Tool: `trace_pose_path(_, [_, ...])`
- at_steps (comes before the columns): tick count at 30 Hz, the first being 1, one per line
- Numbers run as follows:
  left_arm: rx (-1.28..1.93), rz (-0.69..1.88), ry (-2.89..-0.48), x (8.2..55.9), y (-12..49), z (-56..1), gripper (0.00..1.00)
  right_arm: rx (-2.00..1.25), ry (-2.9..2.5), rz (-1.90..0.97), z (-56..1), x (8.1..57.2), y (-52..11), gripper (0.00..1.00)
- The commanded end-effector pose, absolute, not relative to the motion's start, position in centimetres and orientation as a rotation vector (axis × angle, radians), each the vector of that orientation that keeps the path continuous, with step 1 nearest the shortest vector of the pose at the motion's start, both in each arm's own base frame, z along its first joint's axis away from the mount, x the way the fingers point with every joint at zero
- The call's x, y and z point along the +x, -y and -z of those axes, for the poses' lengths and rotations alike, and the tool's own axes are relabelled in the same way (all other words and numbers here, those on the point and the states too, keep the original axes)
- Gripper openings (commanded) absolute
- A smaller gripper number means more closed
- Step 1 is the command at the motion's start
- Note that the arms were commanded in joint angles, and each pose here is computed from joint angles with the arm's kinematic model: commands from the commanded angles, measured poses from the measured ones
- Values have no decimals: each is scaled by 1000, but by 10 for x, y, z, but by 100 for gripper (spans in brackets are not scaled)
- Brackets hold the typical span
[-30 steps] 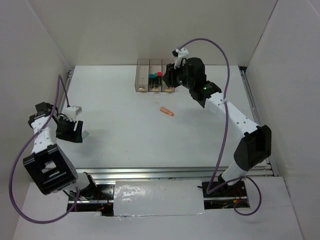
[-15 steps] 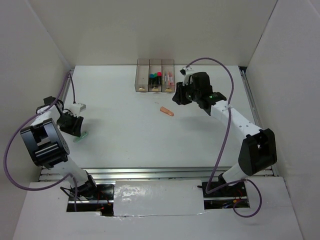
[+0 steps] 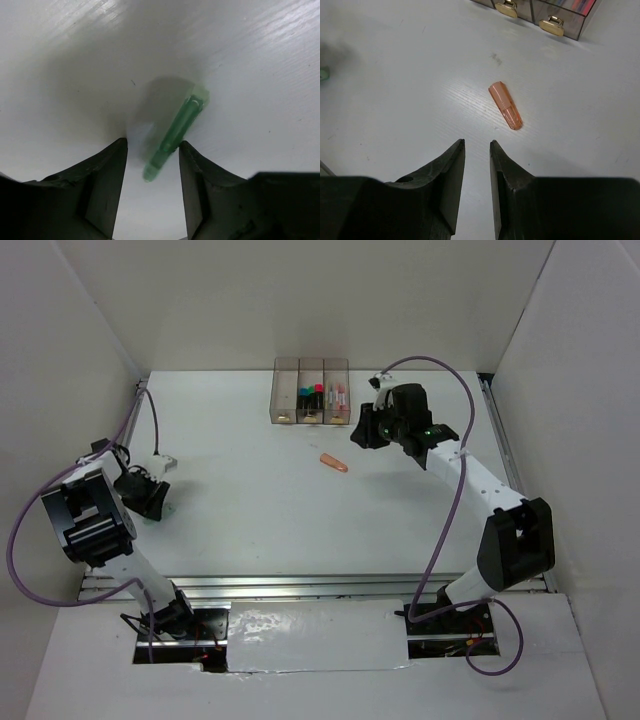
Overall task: Sort the stationery into containers
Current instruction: Grab a piece of stationery with the left arm, then place the stationery into the container
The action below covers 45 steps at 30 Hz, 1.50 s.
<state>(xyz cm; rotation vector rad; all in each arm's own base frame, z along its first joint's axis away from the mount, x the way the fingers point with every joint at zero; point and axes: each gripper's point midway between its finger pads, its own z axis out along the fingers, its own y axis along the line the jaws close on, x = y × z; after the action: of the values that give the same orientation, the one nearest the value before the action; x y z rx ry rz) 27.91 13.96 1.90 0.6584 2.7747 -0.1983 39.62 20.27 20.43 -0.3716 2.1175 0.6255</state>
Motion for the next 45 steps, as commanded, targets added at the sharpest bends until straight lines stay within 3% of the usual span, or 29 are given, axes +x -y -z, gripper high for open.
trace_pose_path(1, [734,213,-2747,273,-138,-13,57,-358,-2090,-652,-214,396,-202,33])
trace_pose_path(5, [752,247,-2720,271,-130,-10,51,-357,-2092,-655,-213,395,-202,33])
trace_pose_path(12, [746,304,-2655,285,-106,-24,23,-356,-2115,-641,-203,387,-196,30])
trace_pose_path(19, [703,342,-2437,359,-31,-97,0,-321,-2152,-611,-182,380,-182,26])
trace_pose_path(25, [434,416,-2260,448,60,-181,0,-258,-2182,-601,-161,376,-167,25])
trace_pose_path(27, [334,410,-2200,474,63,-202,0,-252,-2183,-595,-159,375,-164,25])
trace_pose_path(30, [275,462,-2059,517,130,-250,0,-243,-2190,-585,-158,375,-158,24])
trace_pose_path(39, [153,468,-1842,608,197,-259,0,-229,-2202,-578,-156,371,-149,24])
trace_pose_path(45, [82,468,-1817,650,208,-212,2,-240,-2204,-591,-163,371,-152,26])
